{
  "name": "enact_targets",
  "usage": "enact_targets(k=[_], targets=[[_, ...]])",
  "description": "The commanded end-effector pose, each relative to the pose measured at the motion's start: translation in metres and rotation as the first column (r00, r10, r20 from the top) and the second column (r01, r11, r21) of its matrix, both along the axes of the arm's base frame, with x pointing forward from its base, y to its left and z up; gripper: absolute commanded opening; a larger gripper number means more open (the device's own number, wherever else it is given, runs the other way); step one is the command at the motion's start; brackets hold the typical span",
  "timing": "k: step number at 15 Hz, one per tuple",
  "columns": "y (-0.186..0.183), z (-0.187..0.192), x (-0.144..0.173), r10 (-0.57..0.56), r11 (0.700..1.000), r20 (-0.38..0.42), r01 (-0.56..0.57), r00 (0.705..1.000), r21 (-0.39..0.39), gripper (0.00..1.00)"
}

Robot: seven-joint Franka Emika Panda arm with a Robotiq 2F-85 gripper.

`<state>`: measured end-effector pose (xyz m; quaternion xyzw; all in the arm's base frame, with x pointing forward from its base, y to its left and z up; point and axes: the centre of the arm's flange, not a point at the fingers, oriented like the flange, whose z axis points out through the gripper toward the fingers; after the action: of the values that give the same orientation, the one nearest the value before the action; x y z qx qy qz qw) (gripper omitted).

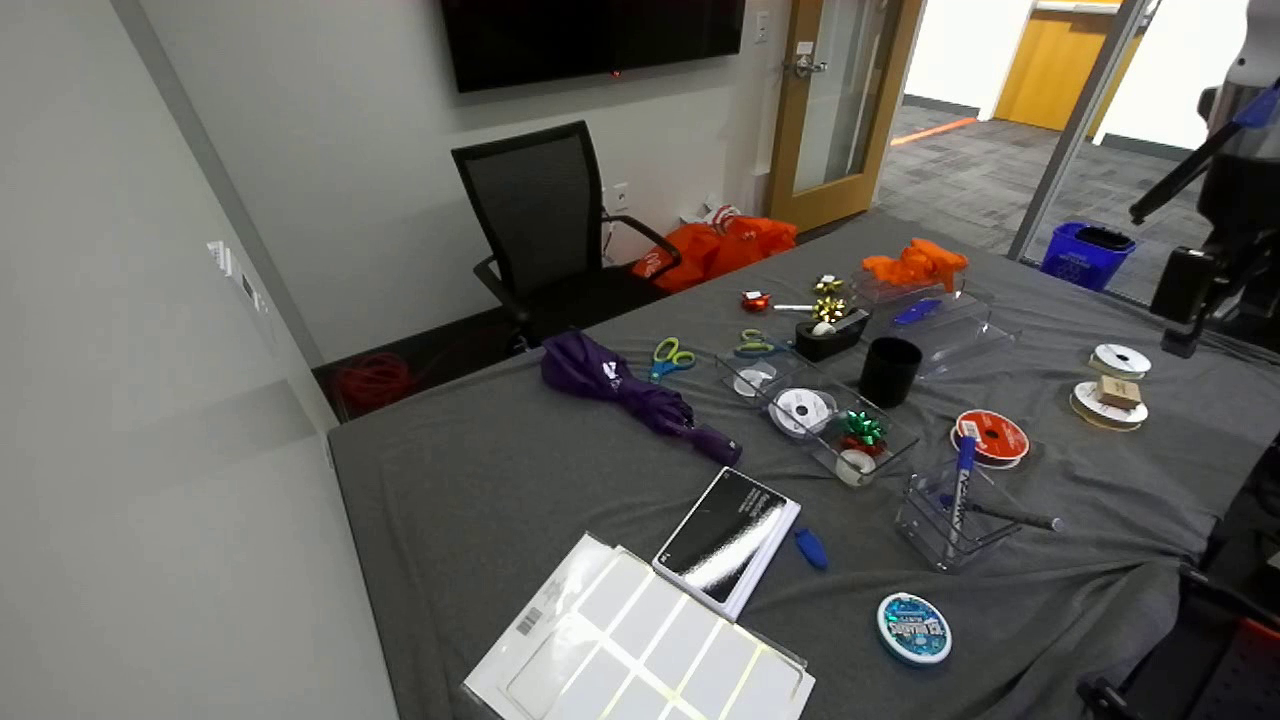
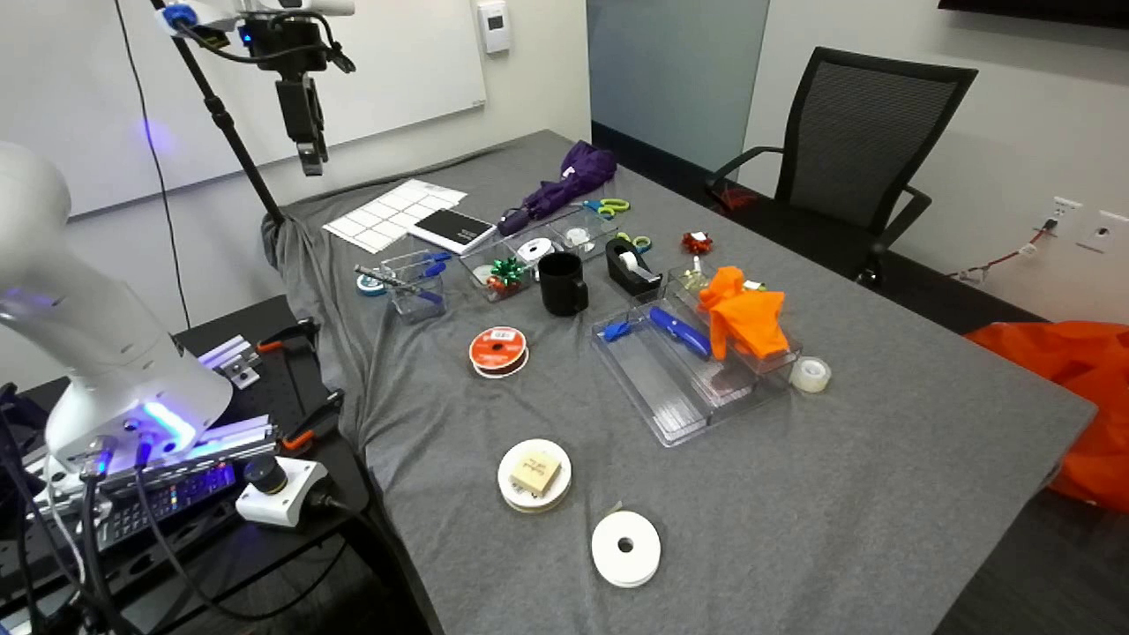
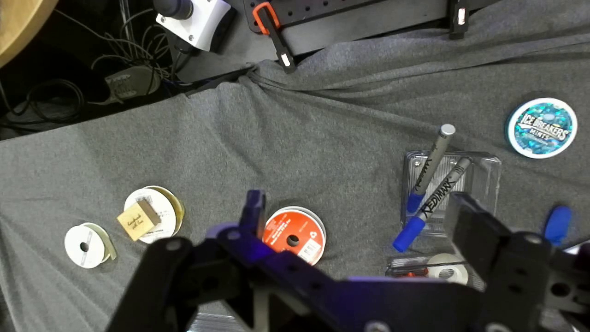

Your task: Pick up the black cup and put it on the book

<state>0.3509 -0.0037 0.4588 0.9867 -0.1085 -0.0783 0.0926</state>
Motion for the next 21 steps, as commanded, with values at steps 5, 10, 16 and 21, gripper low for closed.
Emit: enact_targets(k=[5,10,16,21], targets=[[0.0,0.0,0.0,0.0,1.0,0.0,0.0,1.0,0.0,1.0],[0.0,0.0,0.0,0.0,1.0,0.0,0.0,1.0,0.0,1.0],[0.007,-0.003,0.025,-0.167,0.985,0.036,0.165,0.985,0.05,1.0],[0.01,0.003,0.065,-0.394,0.915,0.011,0.39,0.919,0.105,1.0]])
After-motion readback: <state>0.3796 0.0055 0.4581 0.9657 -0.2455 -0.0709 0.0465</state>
